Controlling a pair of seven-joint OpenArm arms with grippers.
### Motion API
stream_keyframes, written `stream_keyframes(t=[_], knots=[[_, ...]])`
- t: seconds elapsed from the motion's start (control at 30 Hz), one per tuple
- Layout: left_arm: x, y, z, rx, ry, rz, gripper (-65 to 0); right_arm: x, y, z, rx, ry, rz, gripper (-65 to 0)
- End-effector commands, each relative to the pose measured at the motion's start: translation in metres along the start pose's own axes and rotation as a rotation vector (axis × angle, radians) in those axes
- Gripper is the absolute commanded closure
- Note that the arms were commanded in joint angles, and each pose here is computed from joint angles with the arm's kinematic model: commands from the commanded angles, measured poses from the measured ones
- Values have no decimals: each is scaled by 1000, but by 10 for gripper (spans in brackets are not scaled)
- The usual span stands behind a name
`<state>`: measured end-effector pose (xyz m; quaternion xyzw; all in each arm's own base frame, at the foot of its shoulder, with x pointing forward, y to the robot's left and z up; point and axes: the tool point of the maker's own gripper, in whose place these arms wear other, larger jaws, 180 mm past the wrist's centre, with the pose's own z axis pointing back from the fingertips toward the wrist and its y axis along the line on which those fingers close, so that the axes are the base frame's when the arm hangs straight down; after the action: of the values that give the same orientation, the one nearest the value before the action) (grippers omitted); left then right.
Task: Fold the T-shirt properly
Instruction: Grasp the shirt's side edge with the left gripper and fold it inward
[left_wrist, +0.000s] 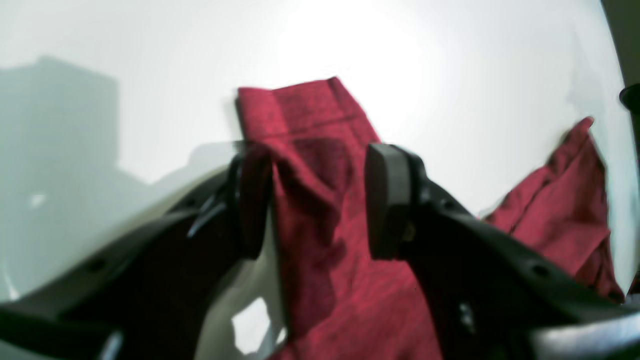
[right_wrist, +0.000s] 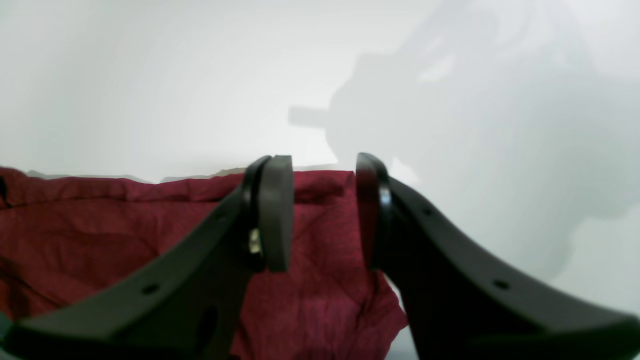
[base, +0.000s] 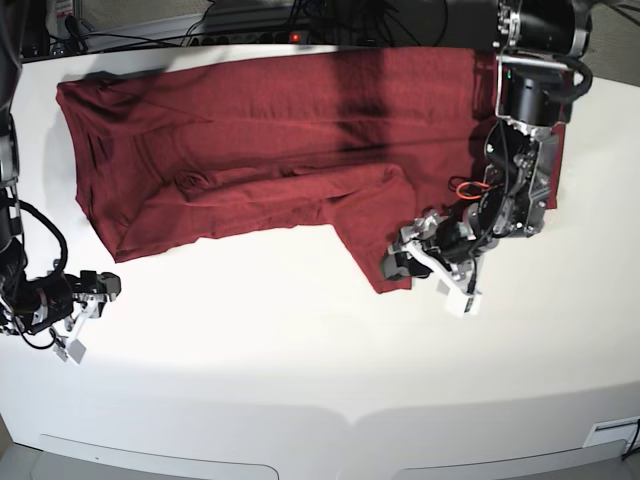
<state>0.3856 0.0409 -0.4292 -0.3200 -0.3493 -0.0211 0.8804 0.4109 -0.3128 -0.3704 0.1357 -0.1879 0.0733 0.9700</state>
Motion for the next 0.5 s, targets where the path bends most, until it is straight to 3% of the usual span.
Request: stream_keyframes(t=[0.0, 0.07, 0.13, 0.23, 0.47], knots=[[2, -4, -3, -7, 26, -25, -289, 22, -4, 17, -8, -58, 13, -214], [-7, -7, -7, -14, 56, -37, -289, 21, -4, 17, -8, -58, 13, -214], [-12, -10, -9, -15, 75, -60, -241, 21, -4, 17, -8, -57, 13, -214], [-11, -10, -10, -14, 72, -68, -20, 21, -4, 17, -8, -57, 13, -214], [-1, -11, -9, -19, 24, -57, 0, 22, -4, 17, -8, -59, 13, -214]])
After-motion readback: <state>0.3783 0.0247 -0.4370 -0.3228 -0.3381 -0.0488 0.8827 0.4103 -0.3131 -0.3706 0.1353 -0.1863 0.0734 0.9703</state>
